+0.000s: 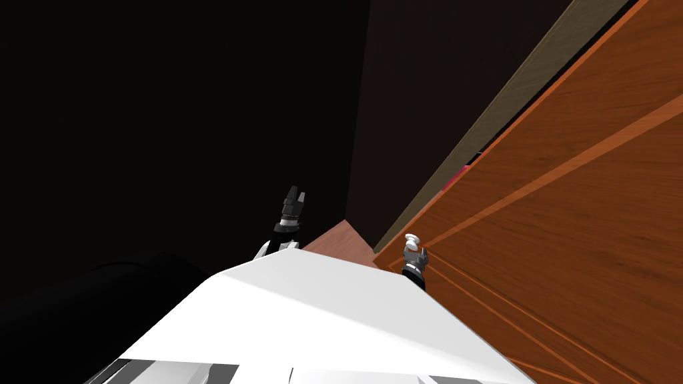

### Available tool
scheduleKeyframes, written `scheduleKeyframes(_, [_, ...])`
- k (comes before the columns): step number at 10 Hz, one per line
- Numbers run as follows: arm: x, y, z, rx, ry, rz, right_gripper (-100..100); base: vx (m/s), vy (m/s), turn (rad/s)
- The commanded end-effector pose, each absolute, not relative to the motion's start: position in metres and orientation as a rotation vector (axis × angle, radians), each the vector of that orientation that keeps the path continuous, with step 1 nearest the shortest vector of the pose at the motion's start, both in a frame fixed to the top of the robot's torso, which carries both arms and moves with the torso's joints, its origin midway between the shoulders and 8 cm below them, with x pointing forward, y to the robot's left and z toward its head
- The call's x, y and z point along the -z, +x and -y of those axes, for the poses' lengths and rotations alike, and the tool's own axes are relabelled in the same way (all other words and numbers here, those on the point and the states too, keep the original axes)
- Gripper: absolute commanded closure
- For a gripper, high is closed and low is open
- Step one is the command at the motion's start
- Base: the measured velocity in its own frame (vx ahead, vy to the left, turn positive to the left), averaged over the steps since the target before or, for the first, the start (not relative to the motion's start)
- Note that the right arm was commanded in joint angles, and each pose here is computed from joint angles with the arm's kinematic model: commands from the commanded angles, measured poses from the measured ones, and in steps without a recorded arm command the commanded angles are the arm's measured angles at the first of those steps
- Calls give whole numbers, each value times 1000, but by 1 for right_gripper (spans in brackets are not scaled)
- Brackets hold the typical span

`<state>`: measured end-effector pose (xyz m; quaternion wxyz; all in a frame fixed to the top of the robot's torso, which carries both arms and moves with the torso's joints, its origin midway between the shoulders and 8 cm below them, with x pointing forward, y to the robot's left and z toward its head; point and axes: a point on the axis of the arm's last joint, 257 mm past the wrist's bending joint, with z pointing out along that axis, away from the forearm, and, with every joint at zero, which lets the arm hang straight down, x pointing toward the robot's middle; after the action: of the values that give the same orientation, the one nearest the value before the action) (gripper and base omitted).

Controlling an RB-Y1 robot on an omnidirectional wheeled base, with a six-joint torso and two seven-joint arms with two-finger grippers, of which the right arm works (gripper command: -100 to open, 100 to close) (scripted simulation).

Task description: Pull the door open

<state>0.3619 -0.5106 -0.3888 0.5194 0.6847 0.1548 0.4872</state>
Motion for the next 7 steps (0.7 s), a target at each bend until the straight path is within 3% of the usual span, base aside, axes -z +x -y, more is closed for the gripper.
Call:
scheduleKeyframes(1, [388,363,509,-1199,1654,-336,-100,-54,-6,15])
scheduleKeyframes(7, [388,369,497,-1357,1722,-130,-100,-63,-4,39])
